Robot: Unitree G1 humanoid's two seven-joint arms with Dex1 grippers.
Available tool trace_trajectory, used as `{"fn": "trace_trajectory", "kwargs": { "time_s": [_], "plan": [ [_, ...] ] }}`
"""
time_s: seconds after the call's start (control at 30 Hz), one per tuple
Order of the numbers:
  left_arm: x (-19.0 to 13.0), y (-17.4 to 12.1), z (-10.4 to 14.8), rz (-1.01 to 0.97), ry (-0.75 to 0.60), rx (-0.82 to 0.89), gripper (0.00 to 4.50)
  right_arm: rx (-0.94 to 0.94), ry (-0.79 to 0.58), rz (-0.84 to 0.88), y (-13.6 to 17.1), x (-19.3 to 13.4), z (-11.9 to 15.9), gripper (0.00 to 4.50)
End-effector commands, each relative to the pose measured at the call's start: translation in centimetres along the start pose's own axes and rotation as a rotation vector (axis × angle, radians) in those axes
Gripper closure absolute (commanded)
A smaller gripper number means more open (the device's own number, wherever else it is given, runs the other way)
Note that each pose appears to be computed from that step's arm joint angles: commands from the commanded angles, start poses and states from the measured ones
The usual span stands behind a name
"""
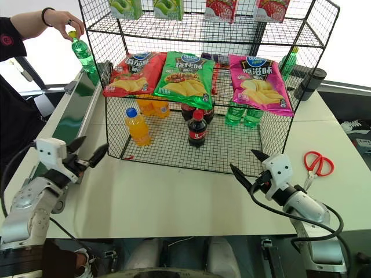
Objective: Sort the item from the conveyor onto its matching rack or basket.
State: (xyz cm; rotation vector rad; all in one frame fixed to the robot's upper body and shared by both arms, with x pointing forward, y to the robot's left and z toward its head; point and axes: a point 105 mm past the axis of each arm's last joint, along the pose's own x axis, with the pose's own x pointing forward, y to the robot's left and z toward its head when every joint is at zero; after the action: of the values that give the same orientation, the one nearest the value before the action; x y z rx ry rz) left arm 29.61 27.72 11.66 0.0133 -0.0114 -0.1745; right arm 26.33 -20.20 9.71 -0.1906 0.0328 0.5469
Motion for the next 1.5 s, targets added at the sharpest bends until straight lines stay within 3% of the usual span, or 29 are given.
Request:
{"fn": "trace_trajectory", "kwargs": {
  "time_s": [0.03, 0.23, 0.37, 0.6, 1.5],
  "plan": [
    [-0.2, 3.1, -0.2, 0.162, 0.024, -0.024, 0.0, -0.015, -0.046, 0.034, 0.6, 0.6, 1.1, 0.08],
    [0.4, 4.6, -0.9, 0.283, 0.016, -0.076, 0.0, -0.006, -0.093, 0.153, 3.9, 1.9, 2.4, 0.08],
    [0.8, 3.9, -1.0, 0.232, -0.015, -0.07, 0.0, 0.007, -0.126, 0.32, 7.8, 3.1, 3.8, 0.08],
    [1.4, 4.5, -1.1, 0.306, -0.041, -0.016, 0.0, 0.06, -0.147, 0.553, 13.5, 3.4, 4.5, 0.08],
    [1.6, 6.3, -0.9, 0.515, -0.123, -0.085, 0.0, 0.067, -0.157, 0.563, 13.4, 3.7, 3.4, 0.08]
  ]
}}
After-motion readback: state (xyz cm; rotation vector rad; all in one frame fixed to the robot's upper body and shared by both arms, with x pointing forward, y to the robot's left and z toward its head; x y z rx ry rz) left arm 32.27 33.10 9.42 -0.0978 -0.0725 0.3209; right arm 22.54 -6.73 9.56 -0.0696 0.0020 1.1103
